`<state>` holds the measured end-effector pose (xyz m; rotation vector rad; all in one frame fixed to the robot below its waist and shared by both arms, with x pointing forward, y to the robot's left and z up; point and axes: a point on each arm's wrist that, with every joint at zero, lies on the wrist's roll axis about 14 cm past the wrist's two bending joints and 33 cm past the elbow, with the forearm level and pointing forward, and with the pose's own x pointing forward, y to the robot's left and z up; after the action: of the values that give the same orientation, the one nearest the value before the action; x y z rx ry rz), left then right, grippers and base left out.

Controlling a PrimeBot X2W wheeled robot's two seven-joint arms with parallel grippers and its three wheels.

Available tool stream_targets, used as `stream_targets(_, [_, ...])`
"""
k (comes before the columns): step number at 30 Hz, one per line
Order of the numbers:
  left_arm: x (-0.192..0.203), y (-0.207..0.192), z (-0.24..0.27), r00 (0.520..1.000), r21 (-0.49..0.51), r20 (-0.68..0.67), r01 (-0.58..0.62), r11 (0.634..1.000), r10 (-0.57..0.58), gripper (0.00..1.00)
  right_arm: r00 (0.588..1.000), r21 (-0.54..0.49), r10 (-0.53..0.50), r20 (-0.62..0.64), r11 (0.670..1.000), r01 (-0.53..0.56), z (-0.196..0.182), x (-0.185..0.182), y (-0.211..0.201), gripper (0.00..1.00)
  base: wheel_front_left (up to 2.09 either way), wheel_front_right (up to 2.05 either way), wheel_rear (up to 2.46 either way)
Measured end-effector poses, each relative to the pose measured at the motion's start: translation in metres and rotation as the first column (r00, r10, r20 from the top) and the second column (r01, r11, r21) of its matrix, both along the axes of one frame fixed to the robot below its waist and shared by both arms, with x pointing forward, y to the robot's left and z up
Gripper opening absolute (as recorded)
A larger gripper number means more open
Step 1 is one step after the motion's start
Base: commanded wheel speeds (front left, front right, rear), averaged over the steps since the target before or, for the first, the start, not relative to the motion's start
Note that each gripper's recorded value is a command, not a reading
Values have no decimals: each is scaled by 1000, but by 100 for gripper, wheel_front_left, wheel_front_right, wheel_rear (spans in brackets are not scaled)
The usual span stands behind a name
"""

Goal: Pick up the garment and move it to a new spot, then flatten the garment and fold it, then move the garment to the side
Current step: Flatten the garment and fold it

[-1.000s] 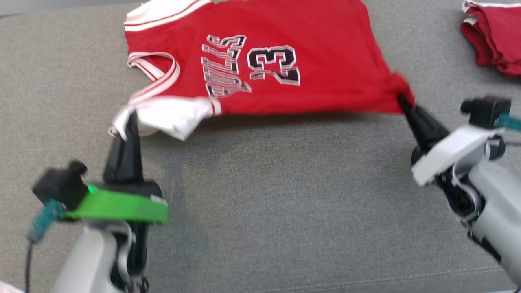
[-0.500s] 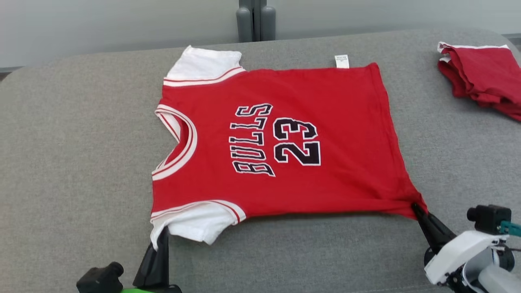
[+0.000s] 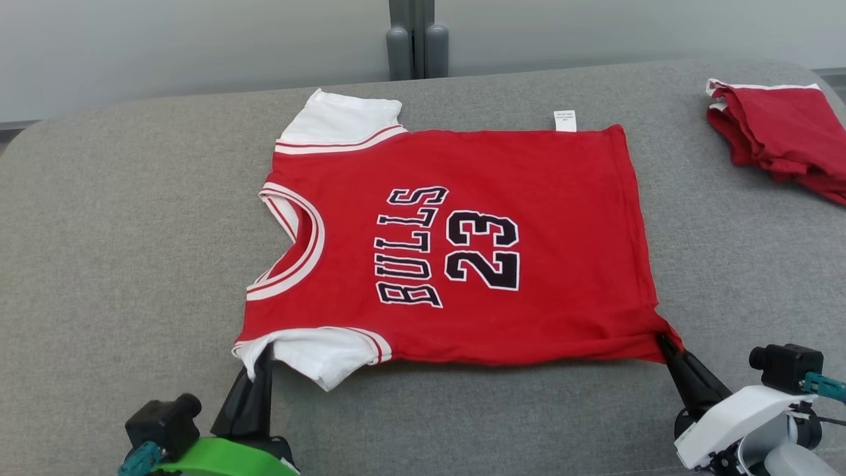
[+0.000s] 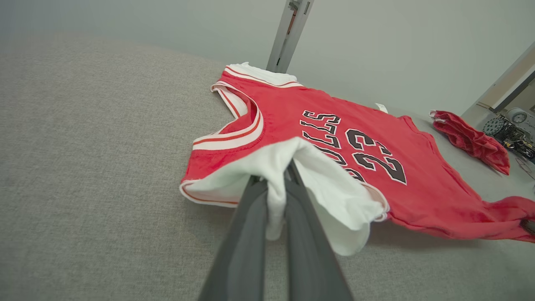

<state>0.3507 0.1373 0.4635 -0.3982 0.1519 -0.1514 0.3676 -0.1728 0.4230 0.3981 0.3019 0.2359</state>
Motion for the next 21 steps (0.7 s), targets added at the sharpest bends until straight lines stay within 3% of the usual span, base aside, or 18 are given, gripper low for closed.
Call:
stream_targets(14, [75, -17, 12, 989, 100, 27, 141, 985, -144, 0, 998, 31, -42, 42, 999, 41, 24, 46, -4, 0, 0, 0, 0])
stream_targets(21, [114, -23, -9, 980, 157, -40, 198, 968, -194, 0, 999, -15, -43, 20, 999, 44, 17, 77, -6, 0, 0, 0, 0])
